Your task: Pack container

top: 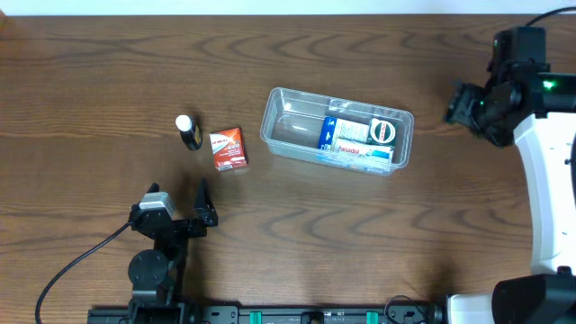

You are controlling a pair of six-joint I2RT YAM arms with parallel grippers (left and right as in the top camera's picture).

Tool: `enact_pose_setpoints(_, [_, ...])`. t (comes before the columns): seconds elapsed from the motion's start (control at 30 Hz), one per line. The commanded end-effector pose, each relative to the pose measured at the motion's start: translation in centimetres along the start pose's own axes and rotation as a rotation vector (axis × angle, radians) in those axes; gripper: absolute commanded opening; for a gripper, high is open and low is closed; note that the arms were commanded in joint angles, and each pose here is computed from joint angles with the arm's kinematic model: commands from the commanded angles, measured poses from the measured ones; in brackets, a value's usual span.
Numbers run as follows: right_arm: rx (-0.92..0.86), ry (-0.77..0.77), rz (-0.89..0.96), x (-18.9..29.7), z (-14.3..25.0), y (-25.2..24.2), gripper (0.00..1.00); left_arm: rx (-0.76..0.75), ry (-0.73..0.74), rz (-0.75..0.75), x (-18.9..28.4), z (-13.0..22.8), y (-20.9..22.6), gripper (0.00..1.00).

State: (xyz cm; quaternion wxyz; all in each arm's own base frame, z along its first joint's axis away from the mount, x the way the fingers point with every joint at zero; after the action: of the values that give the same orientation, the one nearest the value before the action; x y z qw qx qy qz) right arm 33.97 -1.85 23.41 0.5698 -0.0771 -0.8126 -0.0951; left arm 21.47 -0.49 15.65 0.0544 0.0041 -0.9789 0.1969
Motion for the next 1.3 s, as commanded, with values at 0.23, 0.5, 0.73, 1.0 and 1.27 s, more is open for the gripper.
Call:
enact_pose_setpoints(0.23, [0.191, 0.191, -0.255, -1.6, 5.2, 6.1, 0.01, -0.011, 0.048, -0.022, -0.1, 1.5, 0.7, 0.98])
enact_pose_setpoints(0.5, [0.538, 0.15, -0.336, -3.5, 8.0, 12.3, 0.01, -0.011, 0.048, -0.022, -0.1, 1.5, 0.7, 0.98])
enact_pose_setpoints(0.73, [0.522, 0.232, -0.186, -5.1, 10.8, 11.4, 0.01, -0.011, 0.048, -0.022, -0.1, 1.5, 0.7, 0.98])
enact_pose_setpoints(1.0, [0.525, 0.295, -0.14, -6.3, 12.6, 10.3, 0.01, -0.011, 0.048, -0.022, -0.1, 1.5, 0.7, 0.98])
enact_pose_setpoints(1.27, [0.538, 0.271, -0.03, -7.6, 12.5, 8.7, 0.01, -0.011, 0.048, -0.022, -0.1, 1.5, 0.7, 0.98])
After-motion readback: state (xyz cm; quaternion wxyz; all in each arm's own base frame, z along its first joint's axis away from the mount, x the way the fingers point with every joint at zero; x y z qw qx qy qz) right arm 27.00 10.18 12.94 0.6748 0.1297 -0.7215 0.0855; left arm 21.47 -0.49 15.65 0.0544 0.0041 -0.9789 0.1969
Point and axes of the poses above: each gripper's point midway between its finger pads, its own x axis back along the fingers, its own y axis along the line the jaws close on, z = x × y, the point moved 3 cm from there along x, back along the fingers, and after that the axes turned 10 degrees about x, right-handed, at the moved point
